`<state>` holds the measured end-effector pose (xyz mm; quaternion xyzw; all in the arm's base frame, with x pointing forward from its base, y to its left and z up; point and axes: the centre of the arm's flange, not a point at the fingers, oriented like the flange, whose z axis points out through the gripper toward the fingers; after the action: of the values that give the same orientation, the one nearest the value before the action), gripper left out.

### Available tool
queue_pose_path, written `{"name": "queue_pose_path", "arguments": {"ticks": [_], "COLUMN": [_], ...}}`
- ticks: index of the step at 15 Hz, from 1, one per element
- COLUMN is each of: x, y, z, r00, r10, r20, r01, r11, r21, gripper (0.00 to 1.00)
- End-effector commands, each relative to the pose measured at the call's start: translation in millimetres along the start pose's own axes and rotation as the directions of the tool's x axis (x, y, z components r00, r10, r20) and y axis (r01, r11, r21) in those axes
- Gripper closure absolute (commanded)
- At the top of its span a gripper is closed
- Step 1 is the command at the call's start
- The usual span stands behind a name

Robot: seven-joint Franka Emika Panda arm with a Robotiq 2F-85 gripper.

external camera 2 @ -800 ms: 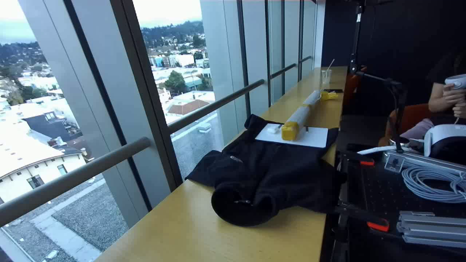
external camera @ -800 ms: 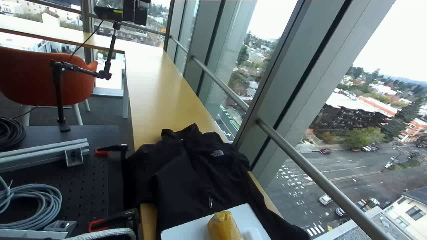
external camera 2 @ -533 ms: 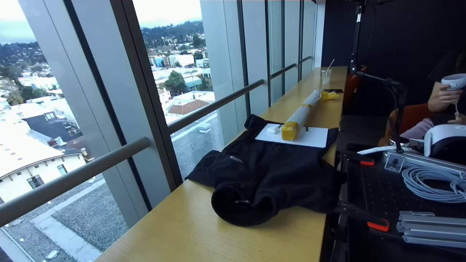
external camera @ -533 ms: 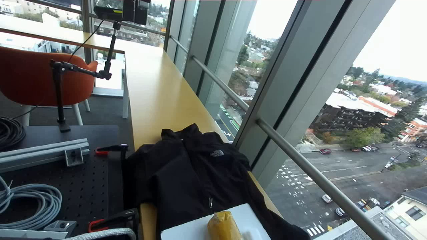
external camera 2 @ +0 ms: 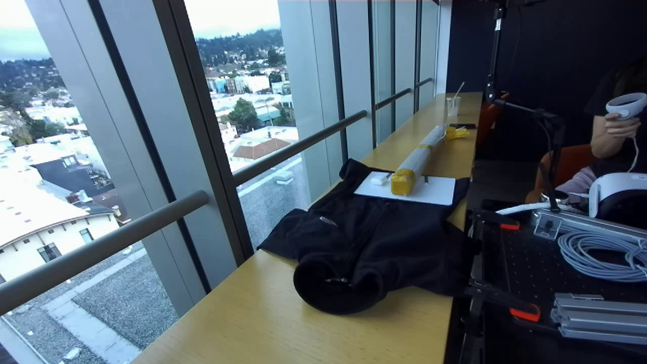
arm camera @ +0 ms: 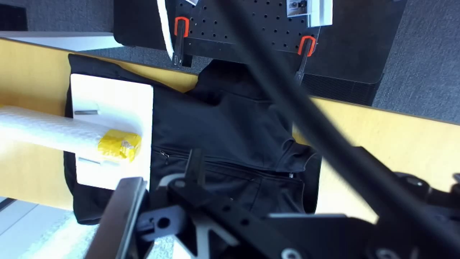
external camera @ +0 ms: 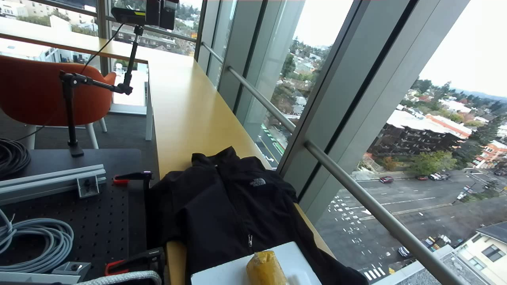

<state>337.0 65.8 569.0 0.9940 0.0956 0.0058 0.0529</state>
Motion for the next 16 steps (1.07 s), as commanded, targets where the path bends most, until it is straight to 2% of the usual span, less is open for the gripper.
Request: {"name": "queue_pose_path", "arguments": {"ticks": [1,4,9,13,16], "x": [0,-2,-8,-12,-13], "y": [0,4,46,85,116], "z": [0,5,39,86,129], "r00": [1.000,1.000,0.989,0.973,0.966], "r10": [0.000,-0.019,-0.145,-0.216,-0.210], "r20": [0.000,0.004,-0.007,-0.085,-0.148], "r01": [0.000,0.019,0.145,0.205,0.191], "r11": [1.000,1.000,0.988,0.971,0.973], "r21": [0.000,-0.015,-0.061,-0.121,-0.130], "gripper": [0.00,0.00,0.00,0.00,0.00]}}
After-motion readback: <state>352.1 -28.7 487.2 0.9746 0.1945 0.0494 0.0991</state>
